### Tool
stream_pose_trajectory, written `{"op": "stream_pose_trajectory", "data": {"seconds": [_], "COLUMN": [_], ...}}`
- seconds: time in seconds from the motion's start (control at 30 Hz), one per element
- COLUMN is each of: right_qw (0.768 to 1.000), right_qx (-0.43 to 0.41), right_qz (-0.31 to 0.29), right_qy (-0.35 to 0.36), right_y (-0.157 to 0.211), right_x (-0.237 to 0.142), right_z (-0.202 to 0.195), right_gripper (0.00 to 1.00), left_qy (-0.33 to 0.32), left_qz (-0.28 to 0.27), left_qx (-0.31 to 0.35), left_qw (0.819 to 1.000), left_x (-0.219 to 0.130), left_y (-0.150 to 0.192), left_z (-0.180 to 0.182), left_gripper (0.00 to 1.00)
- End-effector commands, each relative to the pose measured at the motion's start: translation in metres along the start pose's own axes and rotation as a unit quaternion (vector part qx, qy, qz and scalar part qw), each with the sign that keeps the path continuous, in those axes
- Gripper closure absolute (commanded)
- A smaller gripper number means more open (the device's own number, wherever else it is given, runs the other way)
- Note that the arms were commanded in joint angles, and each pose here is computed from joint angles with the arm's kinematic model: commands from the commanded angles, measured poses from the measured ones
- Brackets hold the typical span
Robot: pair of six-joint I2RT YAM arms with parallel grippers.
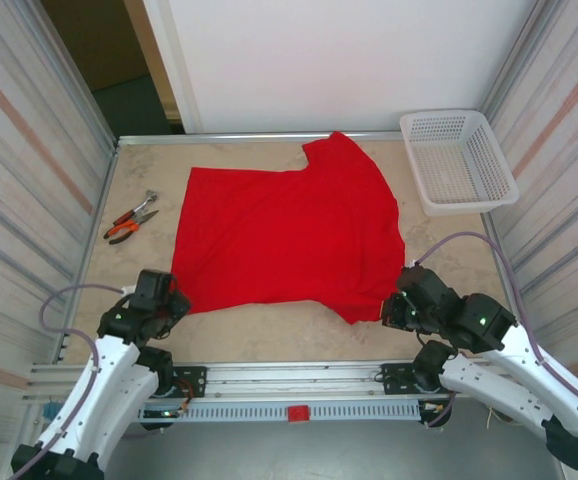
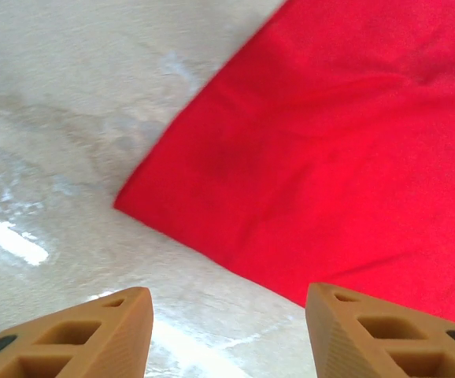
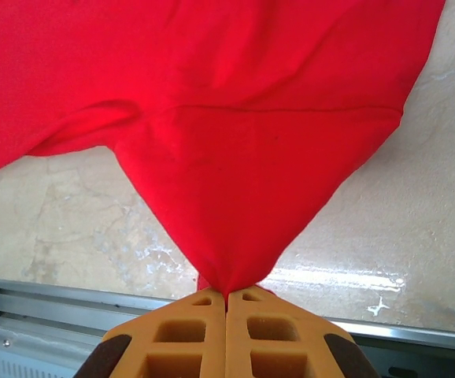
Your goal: Fold the inside-out t-shirt
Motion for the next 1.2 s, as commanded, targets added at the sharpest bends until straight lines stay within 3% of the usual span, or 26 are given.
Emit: {"op": "stream_pose_trajectory", "data": {"seconds": [0.0,0.2,0.63,0.7,0.83,1.0,1.17], "right_qw": [1.0,1.0,1.0,1.0,1.0,1.0,1.0], "right_qx": [-0.001,0.001,0.003,0.003,0.003,0.003,-0.001], "right_qz": [-0.008,-0.01,-0.007,-0.006,-0.009,-0.012,-0.031], "right_qy": [0.014,0.011,0.01,0.008,0.007,0.005,0.0], "right_y": [-0.001,-0.001,0.0,0.0,0.0,-0.002,-0.009], "right_x": [-0.002,-0.003,0.001,0.001,0.0,-0.001,-0.011], "right_z": [-0.007,-0.008,-0.008,-0.008,-0.007,-0.006,-0.002], "right_gripper": [1.0,1.0,1.0,1.0,1.0,1.0,1.0], "left_qy": [-0.045,-0.066,-0.056,-0.054,-0.045,-0.03,0.01], "left_qz": [-0.018,-0.023,-0.022,-0.022,-0.019,-0.037,-0.074], "left_qx": [-0.031,-0.019,-0.034,-0.032,-0.031,-0.021,-0.03], "left_qw": [0.998,0.997,0.998,0.998,0.998,0.999,0.997], "left_x": [0.009,0.022,0.05,0.053,0.058,0.045,0.008], "left_y": [-0.002,-0.015,-0.029,-0.031,-0.034,-0.043,-0.06], "left_z": [0.008,0.002,-0.005,-0.007,-0.009,-0.012,-0.016], "left_gripper": [0.46,0.48,0.64,0.7,0.97,1.0,1.0]}}
Point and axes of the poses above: each hand's point on the last joint's axis, 136 mm out from that joint toward the fingers, its own x axis out along the fingers, its own z axis along the line the jaws close on, y = z × x, the point moved 7 cm from there along -x, back along the fingers, and after that the axes turned 10 degrees about x, right-handed, at the moved point
